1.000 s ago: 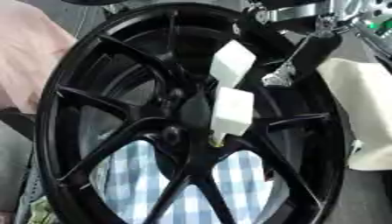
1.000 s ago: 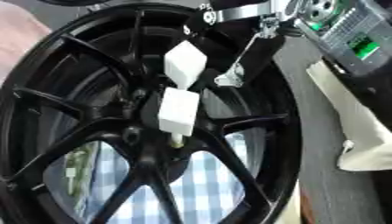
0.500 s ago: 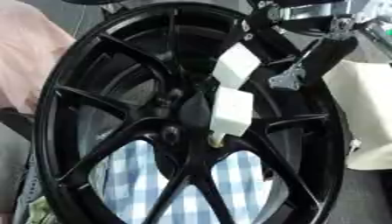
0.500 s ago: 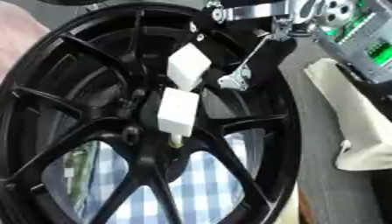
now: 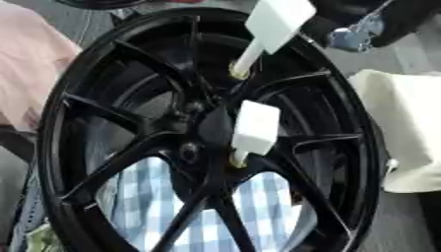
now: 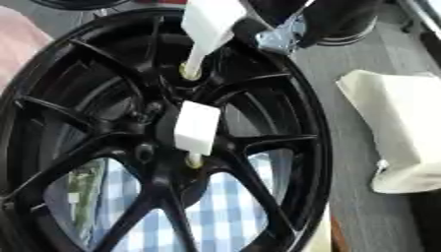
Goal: Pull the pin out of the wheel hub.
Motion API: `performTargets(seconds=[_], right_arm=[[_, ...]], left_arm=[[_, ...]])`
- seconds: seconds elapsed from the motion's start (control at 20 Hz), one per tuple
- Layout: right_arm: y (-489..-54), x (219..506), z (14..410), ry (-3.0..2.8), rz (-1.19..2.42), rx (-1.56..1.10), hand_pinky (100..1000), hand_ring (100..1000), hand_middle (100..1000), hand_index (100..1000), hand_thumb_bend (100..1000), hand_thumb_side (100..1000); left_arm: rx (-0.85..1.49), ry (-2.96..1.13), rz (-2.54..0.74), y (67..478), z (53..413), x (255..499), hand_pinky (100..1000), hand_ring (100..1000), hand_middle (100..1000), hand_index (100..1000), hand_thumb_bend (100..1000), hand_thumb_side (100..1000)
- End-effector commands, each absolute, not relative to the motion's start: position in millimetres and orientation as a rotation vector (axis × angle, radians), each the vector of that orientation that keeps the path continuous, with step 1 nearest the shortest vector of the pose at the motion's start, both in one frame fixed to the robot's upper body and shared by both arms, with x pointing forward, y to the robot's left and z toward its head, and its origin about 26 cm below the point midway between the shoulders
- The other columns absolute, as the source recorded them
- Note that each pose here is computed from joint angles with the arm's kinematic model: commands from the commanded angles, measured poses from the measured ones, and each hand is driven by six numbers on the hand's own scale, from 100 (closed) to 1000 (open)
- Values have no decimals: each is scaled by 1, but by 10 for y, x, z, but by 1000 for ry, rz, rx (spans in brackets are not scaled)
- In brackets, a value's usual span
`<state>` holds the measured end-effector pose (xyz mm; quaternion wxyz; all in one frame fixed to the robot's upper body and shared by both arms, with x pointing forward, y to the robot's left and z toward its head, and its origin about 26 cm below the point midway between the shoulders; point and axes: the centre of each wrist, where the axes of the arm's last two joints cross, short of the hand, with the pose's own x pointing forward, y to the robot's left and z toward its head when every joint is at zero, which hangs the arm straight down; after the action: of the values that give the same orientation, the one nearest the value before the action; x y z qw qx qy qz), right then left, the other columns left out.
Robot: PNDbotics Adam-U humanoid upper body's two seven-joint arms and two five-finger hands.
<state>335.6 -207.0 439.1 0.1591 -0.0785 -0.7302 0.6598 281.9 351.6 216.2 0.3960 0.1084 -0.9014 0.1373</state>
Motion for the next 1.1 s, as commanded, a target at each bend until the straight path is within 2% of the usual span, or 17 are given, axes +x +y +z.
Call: performTargets(seconds=[0.05,0.55,0.8,1.1], right_arm=[[-2242,3177,4620,-2160,1840,-294,789,688,302,300,100,100],[-3165,2914,4611,-2184,1545,-531,784,689,305,306,100,100],[-3730,2786,4442,-2137,1334,-683,784,690,305,306,100,100],[-4327,2774,4086,-2075,1071,-828,785,693,311,312,100,100]], left_arm=[[307,-2311,334,3559,2245,2772,759,765,666,757,194,825],[347,-2307,342,3609,2233,2739,760,766,667,758,196,818],[350,-2306,344,3612,2226,2736,759,767,667,758,197,814],[371,-2296,364,3643,2188,2713,759,767,667,758,197,810]])
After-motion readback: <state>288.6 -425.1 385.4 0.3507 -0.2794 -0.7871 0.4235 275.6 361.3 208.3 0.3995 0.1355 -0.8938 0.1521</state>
